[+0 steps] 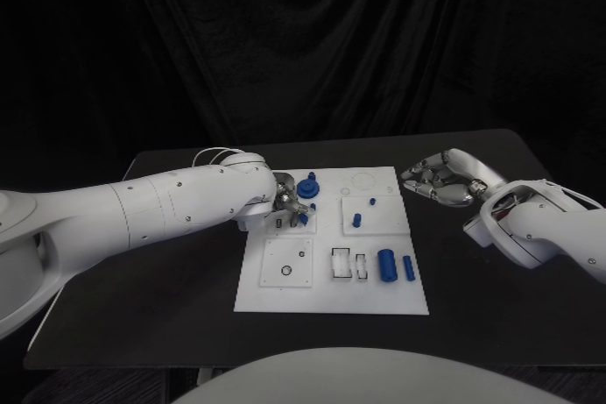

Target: Assemble the parts on the task board

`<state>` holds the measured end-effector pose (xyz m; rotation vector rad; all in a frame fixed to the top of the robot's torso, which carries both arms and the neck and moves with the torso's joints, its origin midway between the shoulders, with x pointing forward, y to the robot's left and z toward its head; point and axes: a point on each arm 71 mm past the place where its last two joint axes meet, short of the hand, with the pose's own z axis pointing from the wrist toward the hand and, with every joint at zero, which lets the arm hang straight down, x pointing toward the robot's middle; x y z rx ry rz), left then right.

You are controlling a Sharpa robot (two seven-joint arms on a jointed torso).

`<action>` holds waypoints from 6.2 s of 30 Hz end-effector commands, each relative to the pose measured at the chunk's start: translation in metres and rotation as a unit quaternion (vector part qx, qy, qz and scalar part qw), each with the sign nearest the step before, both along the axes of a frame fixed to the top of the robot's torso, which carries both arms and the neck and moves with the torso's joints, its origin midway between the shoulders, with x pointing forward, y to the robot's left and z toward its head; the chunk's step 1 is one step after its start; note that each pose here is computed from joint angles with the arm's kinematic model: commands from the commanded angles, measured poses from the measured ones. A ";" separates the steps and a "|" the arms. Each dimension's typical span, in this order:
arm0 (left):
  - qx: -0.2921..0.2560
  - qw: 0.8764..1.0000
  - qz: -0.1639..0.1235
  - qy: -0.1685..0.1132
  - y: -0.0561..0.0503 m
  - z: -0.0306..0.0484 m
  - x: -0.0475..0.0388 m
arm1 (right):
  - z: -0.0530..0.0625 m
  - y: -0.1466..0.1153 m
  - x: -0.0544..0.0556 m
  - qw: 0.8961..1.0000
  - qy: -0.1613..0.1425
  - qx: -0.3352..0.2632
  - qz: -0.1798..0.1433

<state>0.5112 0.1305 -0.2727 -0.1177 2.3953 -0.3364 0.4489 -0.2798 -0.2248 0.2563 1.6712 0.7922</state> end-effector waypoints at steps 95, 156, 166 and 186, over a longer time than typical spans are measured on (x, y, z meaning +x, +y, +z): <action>-0.017 0.999 0.025 -0.013 0.022 -0.0021 -0.0126 | -0.017 -0.007 -0.001 0.999 0.047 -0.018 -0.011; -0.047 0.997 0.037 -0.041 0.022 -0.0060 -0.0147 | -0.020 -0.009 -0.002 0.998 0.058 -0.022 -0.012; -0.043 0.998 0.037 -0.037 0.023 -0.0073 -0.0147 | -0.020 -0.009 -0.002 0.998 0.060 -0.022 -0.013; -0.039 0.998 0.036 -0.028 0.026 -0.0117 -0.0179 | -0.021 -0.010 -0.002 0.998 0.063 -0.023 -0.013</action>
